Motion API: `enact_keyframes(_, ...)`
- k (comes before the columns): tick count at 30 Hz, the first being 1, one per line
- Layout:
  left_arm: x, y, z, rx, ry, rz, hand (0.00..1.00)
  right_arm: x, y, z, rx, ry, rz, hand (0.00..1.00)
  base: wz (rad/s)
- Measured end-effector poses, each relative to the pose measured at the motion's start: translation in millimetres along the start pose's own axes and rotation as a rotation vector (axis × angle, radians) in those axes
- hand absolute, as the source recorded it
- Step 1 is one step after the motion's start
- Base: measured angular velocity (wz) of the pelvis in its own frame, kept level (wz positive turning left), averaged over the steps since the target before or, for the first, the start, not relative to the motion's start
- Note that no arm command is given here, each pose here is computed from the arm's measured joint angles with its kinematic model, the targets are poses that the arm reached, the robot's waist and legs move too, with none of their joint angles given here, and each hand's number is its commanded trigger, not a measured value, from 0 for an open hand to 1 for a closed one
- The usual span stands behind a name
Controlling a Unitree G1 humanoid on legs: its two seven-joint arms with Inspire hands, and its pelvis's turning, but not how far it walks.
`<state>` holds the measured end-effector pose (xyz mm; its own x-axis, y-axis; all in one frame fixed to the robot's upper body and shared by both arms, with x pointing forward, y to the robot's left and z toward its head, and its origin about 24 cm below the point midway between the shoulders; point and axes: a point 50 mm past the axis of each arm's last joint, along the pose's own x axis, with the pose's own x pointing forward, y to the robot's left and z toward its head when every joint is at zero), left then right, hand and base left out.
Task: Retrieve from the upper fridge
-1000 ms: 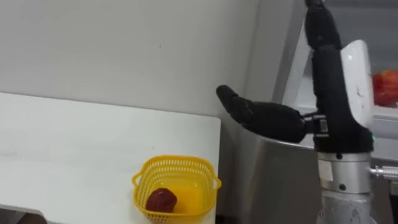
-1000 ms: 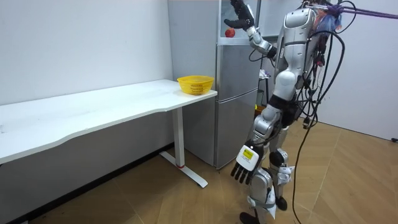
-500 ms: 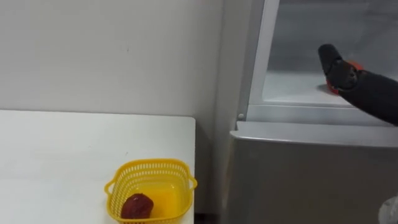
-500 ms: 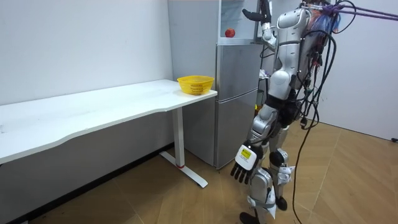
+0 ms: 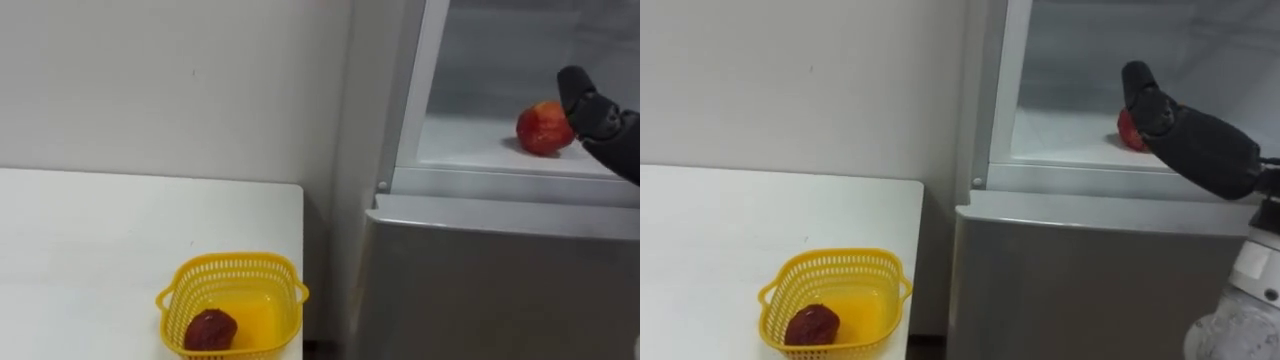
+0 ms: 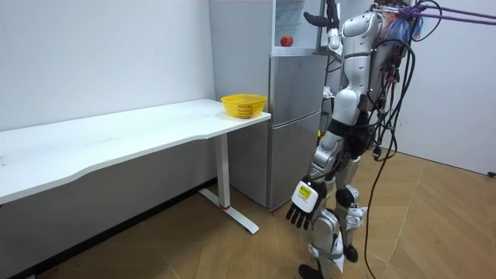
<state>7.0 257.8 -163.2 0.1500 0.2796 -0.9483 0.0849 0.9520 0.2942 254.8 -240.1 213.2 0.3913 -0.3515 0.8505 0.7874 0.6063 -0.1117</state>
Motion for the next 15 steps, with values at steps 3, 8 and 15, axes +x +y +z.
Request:
enact_keyframes(3,0.2,0.1,2,-0.003,-0.005,-0.016,0.0,4,-1,-9,-0.033,0.02,0.049,0.0,0.04)
enact_keyframes(8,0.1,1.8,1,0.001,-0.002,-0.013,0.0,16,-2,-19,-0.053,0.052,0.092,0.0,0.01)
enact_keyframes(15,0.1,6.1,1,0.015,0.0,-0.008,0.0,52,5,-31,-0.036,0.12,0.078,0.0,0.03)
